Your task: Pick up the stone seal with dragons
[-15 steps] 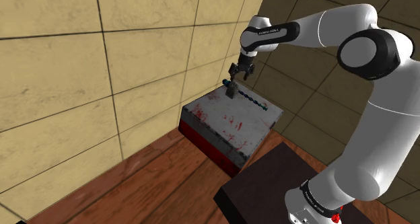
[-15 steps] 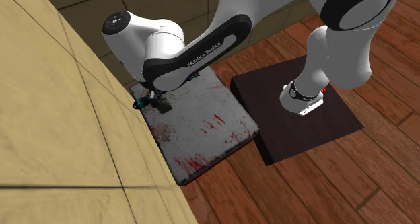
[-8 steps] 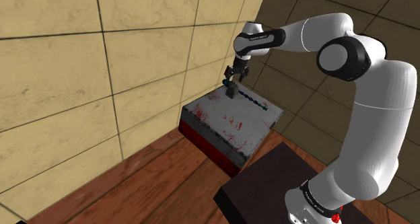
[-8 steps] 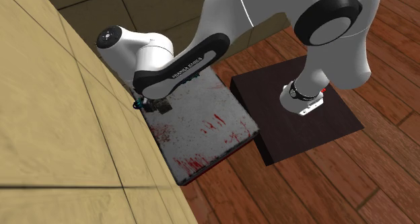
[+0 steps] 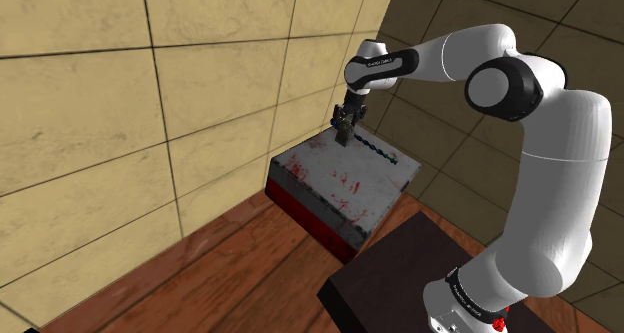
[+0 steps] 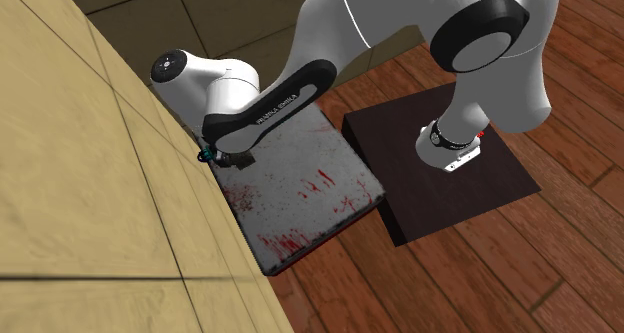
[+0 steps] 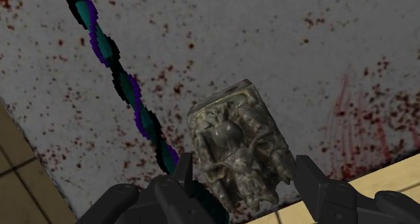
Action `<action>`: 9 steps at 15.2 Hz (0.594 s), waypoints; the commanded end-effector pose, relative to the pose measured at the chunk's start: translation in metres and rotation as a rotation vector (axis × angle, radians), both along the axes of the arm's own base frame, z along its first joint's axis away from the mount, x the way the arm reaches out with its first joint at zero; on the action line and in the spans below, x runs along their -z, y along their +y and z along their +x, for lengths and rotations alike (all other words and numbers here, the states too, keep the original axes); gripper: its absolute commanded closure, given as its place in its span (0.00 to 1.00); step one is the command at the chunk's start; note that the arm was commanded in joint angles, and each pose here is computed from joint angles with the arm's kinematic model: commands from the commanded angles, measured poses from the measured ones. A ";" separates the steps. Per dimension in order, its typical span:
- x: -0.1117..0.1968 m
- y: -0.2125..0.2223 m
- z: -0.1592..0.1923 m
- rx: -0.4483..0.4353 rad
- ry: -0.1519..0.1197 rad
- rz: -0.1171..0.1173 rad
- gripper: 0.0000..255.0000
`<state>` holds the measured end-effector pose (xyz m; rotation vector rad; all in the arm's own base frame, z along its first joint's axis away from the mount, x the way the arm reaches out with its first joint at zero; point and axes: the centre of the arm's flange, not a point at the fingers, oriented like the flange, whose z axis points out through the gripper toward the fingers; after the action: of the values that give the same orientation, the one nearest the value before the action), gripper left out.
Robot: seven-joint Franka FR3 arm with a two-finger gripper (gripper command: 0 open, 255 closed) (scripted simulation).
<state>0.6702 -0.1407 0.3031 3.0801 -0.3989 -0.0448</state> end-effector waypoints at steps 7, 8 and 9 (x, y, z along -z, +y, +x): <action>0.002 0.000 0.000 0.000 0.002 0.000 1.00; -0.003 0.000 0.000 0.000 0.002 0.000 1.00; -0.009 0.000 0.000 0.000 0.002 0.000 1.00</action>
<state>0.6696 -0.1409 0.3081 3.0800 -0.3991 -0.0471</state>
